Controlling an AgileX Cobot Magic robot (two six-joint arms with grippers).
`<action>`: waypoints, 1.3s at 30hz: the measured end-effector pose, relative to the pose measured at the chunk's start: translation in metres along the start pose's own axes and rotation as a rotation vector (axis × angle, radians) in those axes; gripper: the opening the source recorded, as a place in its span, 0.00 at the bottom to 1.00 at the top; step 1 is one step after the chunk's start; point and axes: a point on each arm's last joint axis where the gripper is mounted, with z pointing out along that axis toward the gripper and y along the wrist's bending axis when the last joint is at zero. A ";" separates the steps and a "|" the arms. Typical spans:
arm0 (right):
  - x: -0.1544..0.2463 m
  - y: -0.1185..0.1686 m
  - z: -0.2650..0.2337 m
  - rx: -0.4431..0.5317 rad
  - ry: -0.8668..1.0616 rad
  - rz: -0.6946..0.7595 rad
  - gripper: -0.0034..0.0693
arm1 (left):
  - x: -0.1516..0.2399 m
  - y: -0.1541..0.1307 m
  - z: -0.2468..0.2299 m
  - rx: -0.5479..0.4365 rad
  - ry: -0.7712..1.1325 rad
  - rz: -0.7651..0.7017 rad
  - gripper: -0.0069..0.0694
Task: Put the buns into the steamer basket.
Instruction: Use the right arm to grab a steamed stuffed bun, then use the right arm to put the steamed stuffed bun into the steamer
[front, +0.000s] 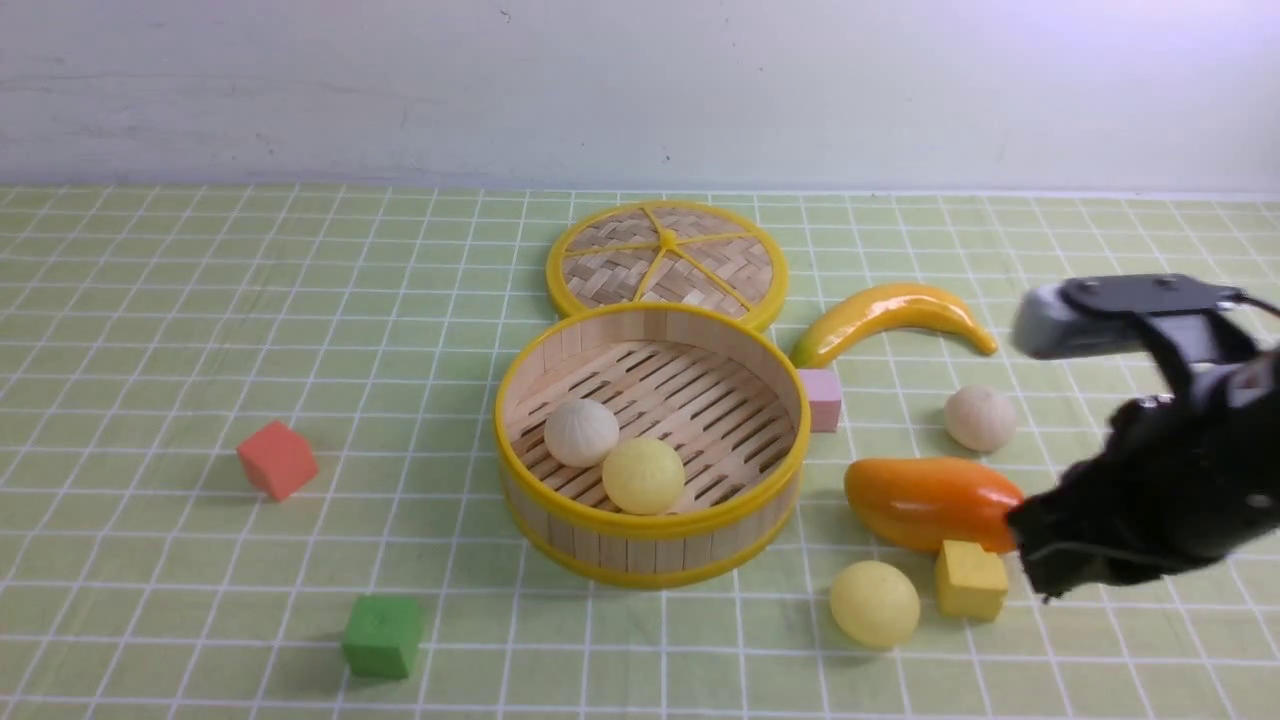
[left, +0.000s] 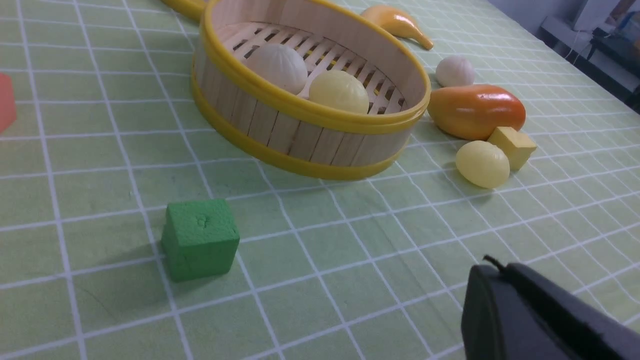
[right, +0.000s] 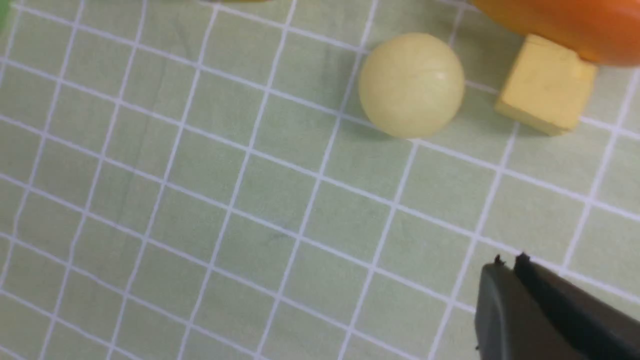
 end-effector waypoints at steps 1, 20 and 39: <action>0.000 0.001 0.003 0.002 0.011 -0.002 0.11 | 0.000 0.000 0.000 0.000 0.001 0.000 0.07; -0.058 -0.003 0.100 0.051 0.099 0.044 0.48 | 0.001 0.000 0.000 -0.001 0.015 0.000 0.07; -0.053 -0.006 0.113 0.051 0.177 0.018 0.05 | 0.001 0.000 0.000 -0.001 0.016 0.000 0.08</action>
